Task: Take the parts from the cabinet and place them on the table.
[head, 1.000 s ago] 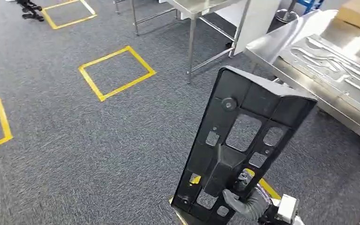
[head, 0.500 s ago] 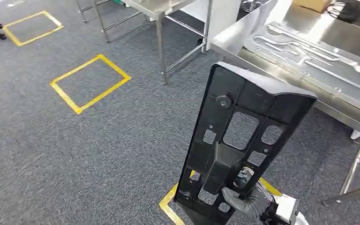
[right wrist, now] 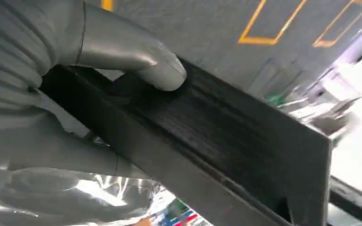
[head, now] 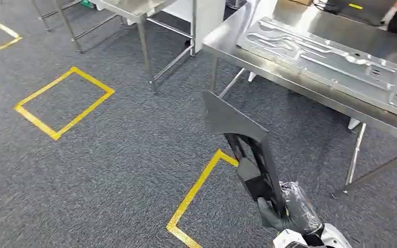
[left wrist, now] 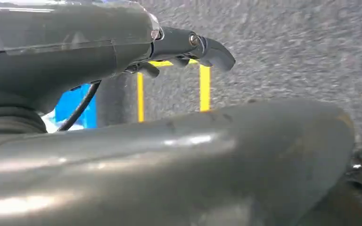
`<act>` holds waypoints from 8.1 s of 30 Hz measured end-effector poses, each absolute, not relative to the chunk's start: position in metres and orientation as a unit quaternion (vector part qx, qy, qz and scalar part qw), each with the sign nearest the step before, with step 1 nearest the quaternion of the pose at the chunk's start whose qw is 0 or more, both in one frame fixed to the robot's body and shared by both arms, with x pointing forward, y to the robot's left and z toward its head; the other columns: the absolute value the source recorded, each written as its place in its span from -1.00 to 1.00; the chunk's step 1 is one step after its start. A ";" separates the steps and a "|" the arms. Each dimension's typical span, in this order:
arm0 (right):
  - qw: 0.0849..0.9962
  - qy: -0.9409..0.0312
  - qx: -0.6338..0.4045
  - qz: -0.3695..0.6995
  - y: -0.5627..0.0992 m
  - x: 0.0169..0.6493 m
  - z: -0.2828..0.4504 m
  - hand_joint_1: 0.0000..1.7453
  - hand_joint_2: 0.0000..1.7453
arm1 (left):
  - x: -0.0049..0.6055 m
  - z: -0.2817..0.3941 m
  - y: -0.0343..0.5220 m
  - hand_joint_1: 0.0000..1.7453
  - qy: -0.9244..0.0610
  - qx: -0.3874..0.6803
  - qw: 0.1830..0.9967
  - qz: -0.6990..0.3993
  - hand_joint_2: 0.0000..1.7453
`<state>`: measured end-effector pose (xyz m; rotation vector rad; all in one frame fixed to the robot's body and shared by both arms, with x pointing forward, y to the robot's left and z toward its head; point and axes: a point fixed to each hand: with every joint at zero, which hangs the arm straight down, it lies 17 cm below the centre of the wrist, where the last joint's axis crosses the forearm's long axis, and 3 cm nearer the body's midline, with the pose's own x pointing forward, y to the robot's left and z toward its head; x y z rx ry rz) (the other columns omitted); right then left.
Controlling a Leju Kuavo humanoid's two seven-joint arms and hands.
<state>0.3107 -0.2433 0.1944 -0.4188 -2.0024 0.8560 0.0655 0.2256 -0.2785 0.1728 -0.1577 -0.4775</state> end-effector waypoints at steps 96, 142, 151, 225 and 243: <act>0.428 -0.863 0.026 0.267 -0.163 0.303 0.205 1.00 1.00 | 0.109 -0.270 0.245 -1.00 -0.168 0.136 0.951 -0.220 -1.00; 0.322 -0.916 0.025 0.240 -0.198 0.481 0.430 1.00 1.00 | 0.115 -0.267 0.218 -1.00 -0.184 0.098 0.956 -0.207 -1.00; 0.291 -0.840 -0.290 0.354 -0.188 0.600 0.532 1.00 1.00 | 0.119 -0.266 0.210 -1.00 -0.188 0.080 0.954 -0.218 -1.00; 0.350 -0.566 -0.538 0.518 -0.235 0.688 0.411 -1.00 -1.00 | 0.090 -0.273 0.208 -1.00 -0.149 0.051 0.972 -0.172 -1.00; 0.640 -0.586 -0.497 -0.001 -0.502 0.445 0.098 -1.00 -1.00 | 0.051 -0.279 0.221 -1.00 -0.112 0.056 0.979 -0.163 -1.00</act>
